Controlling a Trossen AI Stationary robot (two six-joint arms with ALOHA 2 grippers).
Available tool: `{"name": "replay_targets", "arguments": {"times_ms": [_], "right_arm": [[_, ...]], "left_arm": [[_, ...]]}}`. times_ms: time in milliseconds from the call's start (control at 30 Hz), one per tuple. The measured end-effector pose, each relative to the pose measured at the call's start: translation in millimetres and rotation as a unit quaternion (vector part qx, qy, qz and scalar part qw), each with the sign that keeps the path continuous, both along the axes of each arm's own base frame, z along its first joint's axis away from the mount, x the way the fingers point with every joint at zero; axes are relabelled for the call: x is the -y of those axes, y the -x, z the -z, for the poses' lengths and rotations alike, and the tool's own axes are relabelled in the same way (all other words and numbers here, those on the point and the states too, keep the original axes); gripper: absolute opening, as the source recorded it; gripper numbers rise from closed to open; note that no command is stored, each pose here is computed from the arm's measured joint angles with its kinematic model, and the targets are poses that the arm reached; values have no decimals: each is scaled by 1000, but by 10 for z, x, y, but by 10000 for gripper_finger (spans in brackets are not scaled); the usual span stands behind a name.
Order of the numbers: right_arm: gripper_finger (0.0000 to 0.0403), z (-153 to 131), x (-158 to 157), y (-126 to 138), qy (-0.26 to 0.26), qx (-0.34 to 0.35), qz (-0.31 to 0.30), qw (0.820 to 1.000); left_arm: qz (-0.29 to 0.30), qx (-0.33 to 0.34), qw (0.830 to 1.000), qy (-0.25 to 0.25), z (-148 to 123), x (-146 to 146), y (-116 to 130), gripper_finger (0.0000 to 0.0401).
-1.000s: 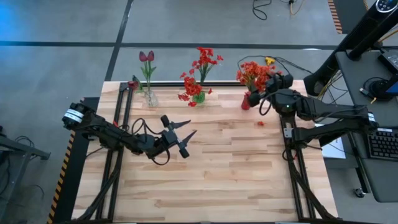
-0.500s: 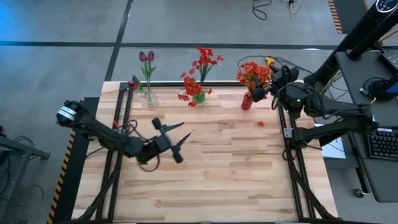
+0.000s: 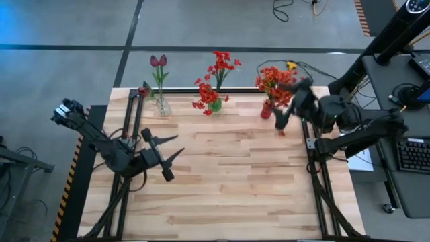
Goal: Sort flowers into vase by color
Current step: Return to Home Position
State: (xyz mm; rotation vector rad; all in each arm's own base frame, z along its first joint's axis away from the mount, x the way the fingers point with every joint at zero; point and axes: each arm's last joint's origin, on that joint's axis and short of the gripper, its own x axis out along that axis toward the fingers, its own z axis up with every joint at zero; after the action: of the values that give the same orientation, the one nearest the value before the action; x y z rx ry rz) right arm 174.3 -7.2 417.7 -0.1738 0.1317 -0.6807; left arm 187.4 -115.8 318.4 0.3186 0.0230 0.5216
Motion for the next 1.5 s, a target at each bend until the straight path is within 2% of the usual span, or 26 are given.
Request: {"name": "replay_targets", "arguments": {"times_ms": [67, 133, 267, 400, 567, 667, 867, 1000, 1067, 1167, 1300, 1500], "right_arm": [[343, 80, -72, -57, 7, -1, -81, 997], [343, 163, -124, -87, 8, 11, -131, 991], [343, 306, -154, -11, 25, 20, -159, 987], [343, 545, -146, 145, 25, 11, -182, 983], [343, 824, -182, 250, 35, 81, -277, 957], [343, 981, -178, 254, 42, 107, -277, 954], [343, 1192, -145, 245, 35, 111, -268, 957], [343, 1259, -144, 249, 18, 112, -270, 956], [343, 1313, -147, 243, 8, 108, -273, 956], [343, 1403, -156, 247, -1, 100, -290, 952], [343, 1479, -172, 298, -9, 110, -323, 940], [343, 1545, -149, 529, 9, 181, -322, 929]], "left_arm": [[-2, -15, 1000, -16, 56, -13, -5, 196], [1, 3, 1000, 1, 16, -91, -14, 196], [76, 3, 997, -11, -49, -232, 27, 196], [80, 6, 997, 2, -140, -413, 225, 196], [172, 46, 984, 3, -151, -548, 464, 196], [161, 87, 983, 12, -76, -689, 540, 196], [166, 122, 978, 28, 221, -935, 504, 196], [146, 97, 983, 53, 367, -1098, 502, 196], [168, 79, 981, 59, 402, -1113, 543, 196], [210, 76, 973, 65, 385, -1098, 669, 196], [230, 108, 965, 59, 324, -1107, 890, 196], [234, 139, 960, 64, 333, -1139, 1204, 196]]}}
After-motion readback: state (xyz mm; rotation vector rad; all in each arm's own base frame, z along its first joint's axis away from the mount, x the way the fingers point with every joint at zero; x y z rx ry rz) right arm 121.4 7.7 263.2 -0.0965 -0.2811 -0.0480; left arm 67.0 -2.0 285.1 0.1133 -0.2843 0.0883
